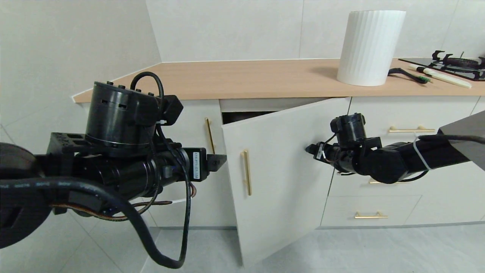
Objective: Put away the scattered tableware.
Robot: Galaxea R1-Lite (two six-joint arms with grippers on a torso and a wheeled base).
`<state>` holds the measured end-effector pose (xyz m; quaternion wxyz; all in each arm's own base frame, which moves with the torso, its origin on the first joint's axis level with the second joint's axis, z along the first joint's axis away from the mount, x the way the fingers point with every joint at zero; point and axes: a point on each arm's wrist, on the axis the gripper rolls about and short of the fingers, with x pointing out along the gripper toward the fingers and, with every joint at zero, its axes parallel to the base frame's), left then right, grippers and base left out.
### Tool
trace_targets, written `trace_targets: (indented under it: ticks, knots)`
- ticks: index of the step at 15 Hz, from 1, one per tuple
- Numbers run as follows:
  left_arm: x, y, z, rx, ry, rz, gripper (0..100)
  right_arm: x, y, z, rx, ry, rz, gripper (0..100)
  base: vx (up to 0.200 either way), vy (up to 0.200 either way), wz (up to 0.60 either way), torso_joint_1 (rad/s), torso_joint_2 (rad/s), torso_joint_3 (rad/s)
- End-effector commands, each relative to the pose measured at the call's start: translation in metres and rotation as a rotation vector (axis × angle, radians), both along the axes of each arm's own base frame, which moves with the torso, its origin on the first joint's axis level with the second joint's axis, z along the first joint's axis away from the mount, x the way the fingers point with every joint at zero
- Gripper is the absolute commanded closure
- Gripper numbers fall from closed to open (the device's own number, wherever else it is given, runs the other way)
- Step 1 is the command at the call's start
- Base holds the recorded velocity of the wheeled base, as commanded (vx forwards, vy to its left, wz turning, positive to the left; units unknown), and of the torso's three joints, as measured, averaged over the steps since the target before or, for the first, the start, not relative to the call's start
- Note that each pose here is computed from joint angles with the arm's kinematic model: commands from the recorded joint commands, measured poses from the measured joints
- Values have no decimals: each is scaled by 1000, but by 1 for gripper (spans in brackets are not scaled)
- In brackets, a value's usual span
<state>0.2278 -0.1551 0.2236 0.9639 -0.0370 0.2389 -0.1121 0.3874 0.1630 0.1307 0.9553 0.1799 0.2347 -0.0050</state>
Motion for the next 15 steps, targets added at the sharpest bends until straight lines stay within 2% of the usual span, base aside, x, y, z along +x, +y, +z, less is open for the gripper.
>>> trace_targets:
  ticks: [1, 5, 10, 14, 15]
  knots:
    - [-3, 2, 4, -8, -12, 2, 0, 6, 3, -9, 2, -14, -10, 0, 0, 0, 0, 0, 0, 0]
    - [-3, 3, 5, -10, -14, 2, 0, 20, 8, -14, 41, -120, -86, 0, 0, 0, 0, 0, 0, 0]
    - [-2, 2, 3, -7, -11, 2, 0, 29, 6, -3, 90, -177, -151, 0, 0, 0, 0, 0, 0, 0]
    - [-2, 2, 3, -7, -11, 2, 0, 15, -2, 17, 99, -199, -152, 0, 0, 0, 0, 0, 0, 0]
    - [-3, 2, 4, -8, -12, 2, 0, 1, -7, 32, 104, -215, -147, 0, 0, 0, 0, 0, 0, 0]
